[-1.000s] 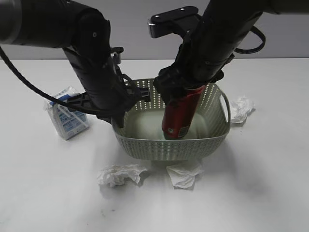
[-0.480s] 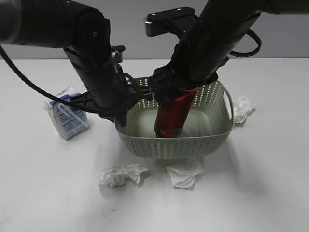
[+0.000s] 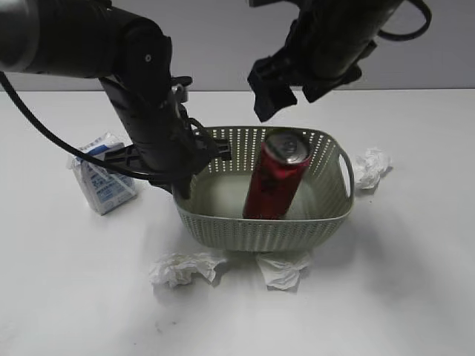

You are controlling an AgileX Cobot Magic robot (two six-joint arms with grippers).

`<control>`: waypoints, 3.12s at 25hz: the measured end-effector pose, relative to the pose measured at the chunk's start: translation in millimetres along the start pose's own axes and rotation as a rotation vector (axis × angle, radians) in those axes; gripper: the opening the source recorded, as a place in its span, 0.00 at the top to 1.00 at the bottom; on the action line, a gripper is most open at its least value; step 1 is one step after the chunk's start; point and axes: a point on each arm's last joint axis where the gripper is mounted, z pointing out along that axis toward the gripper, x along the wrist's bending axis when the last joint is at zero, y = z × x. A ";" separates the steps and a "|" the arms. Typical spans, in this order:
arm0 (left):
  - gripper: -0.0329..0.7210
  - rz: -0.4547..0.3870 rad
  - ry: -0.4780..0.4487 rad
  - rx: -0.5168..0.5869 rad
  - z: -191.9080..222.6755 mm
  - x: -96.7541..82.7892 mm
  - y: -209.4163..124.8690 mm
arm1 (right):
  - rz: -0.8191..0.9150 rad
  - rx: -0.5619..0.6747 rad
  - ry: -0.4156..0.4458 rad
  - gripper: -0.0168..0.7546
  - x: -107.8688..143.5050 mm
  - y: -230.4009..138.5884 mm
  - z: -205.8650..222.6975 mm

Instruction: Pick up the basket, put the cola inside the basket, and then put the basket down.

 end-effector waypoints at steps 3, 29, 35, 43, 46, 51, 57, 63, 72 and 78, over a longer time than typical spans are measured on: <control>0.96 0.006 0.003 -0.001 0.0 0.3 0.1 | -0.033 -0.047 -0.028 0.18 -1.0 9.4 -23.2; 0.96 -0.079 -0.112 0.029 -38.7 12.3 68.1 | 0.109 -0.067 -0.326 0.21 -72.1 -101.0 -161.7; 0.96 -0.068 -0.110 0.051 -31.1 2.6 101.2 | 0.154 -0.082 -0.314 0.21 -65.5 -144.2 -160.8; 0.96 -0.059 -0.126 0.022 1.6 -9.9 139.1 | 0.226 -0.177 -0.310 0.21 -56.3 -191.1 -177.1; 0.96 -0.072 -0.118 0.030 20.2 -6.2 146.0 | 0.242 -0.214 -0.308 0.21 -54.1 -198.9 -184.1; 0.96 -0.072 -0.078 0.058 41.3 -0.6 146.5 | 0.255 -0.236 -0.306 0.21 -53.1 -201.2 -187.9; 0.96 -0.042 -0.049 0.038 41.6 2.0 148.3 | 0.264 -0.239 -0.305 0.21 -53.1 -201.1 -187.9; 0.75 -0.015 -0.065 0.030 38.9 0.2 149.0 | 0.265 -0.240 -0.304 0.21 -53.1 -201.1 -187.7; 0.14 -0.014 -0.111 -0.014 20.7 -3.0 156.2 | 0.265 -0.253 -0.303 0.22 -53.1 -199.9 -187.9; 0.13 -0.005 -0.182 -0.230 -67.7 0.5 173.9 | 0.261 -0.285 -0.298 0.22 -53.0 -197.1 -188.6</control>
